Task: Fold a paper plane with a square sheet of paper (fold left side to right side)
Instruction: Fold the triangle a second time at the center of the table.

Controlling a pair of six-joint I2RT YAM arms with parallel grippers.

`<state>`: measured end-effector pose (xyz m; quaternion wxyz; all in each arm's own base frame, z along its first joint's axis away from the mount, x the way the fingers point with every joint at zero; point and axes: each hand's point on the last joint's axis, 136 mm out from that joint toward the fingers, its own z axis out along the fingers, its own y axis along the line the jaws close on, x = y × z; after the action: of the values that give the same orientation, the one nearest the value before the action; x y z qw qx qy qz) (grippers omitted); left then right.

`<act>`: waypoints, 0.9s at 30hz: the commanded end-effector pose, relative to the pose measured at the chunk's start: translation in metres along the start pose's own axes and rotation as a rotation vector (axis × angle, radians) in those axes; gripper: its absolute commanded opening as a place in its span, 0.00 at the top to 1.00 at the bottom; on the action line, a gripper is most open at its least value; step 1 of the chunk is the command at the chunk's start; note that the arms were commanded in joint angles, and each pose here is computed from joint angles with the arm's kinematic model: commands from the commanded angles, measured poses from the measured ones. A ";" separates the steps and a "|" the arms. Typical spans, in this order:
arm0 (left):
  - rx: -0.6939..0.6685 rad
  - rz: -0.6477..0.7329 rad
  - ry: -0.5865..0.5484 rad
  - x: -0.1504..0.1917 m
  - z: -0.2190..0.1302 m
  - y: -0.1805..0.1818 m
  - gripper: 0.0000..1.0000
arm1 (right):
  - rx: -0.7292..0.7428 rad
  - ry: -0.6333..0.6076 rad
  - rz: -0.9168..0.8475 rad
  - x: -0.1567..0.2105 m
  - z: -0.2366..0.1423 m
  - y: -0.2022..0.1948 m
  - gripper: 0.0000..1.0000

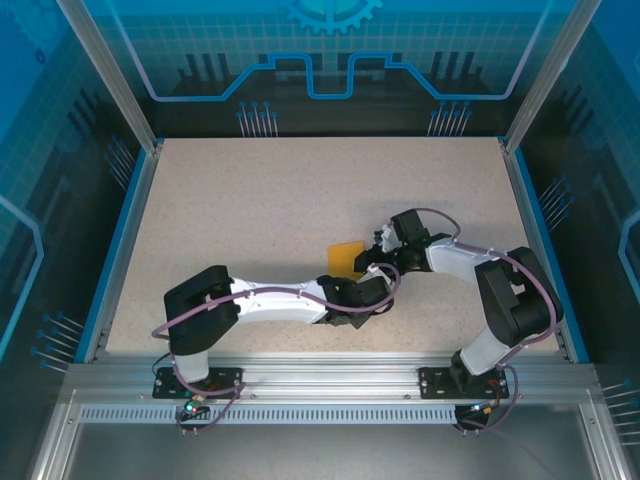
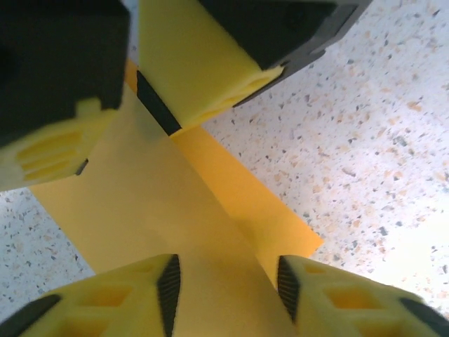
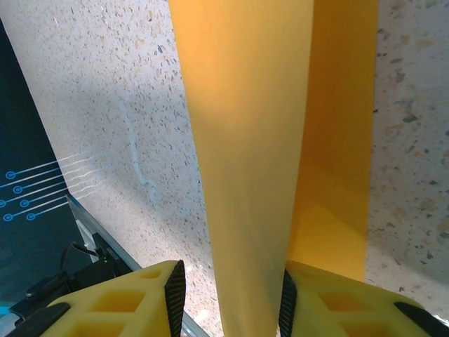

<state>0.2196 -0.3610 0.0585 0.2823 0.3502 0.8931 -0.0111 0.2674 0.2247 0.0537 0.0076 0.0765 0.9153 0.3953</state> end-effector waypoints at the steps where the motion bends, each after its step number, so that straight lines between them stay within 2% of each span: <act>1: 0.031 0.006 -0.021 -0.002 -0.008 -0.004 0.64 | 0.027 0.006 0.002 -0.003 -0.001 -0.004 0.60; 9: 0.045 -0.004 -0.022 0.000 -0.009 -0.004 0.89 | 0.032 0.003 -0.007 -0.005 -0.002 -0.003 0.59; 12: 0.055 -0.013 -0.018 0.002 -0.009 -0.005 0.94 | 0.032 -0.017 -0.023 -0.008 -0.005 -0.001 0.59; 17: 0.130 -0.067 -0.018 0.003 -0.012 -0.007 0.97 | 0.018 -0.100 -0.071 -0.020 -0.018 0.011 0.57; 21: 0.225 -0.137 -0.022 0.001 -0.018 -0.007 0.99 | 0.009 -0.184 -0.098 -0.027 -0.035 0.017 0.52; 27: 0.357 -0.242 -0.013 0.000 -0.022 -0.007 0.99 | 0.044 -0.296 -0.110 -0.018 -0.062 0.004 0.47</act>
<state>0.2123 -0.3525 0.0669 0.2386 0.3020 0.9117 -0.1437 0.2873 0.1970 0.1030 0.1428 0.0720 0.9101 0.3823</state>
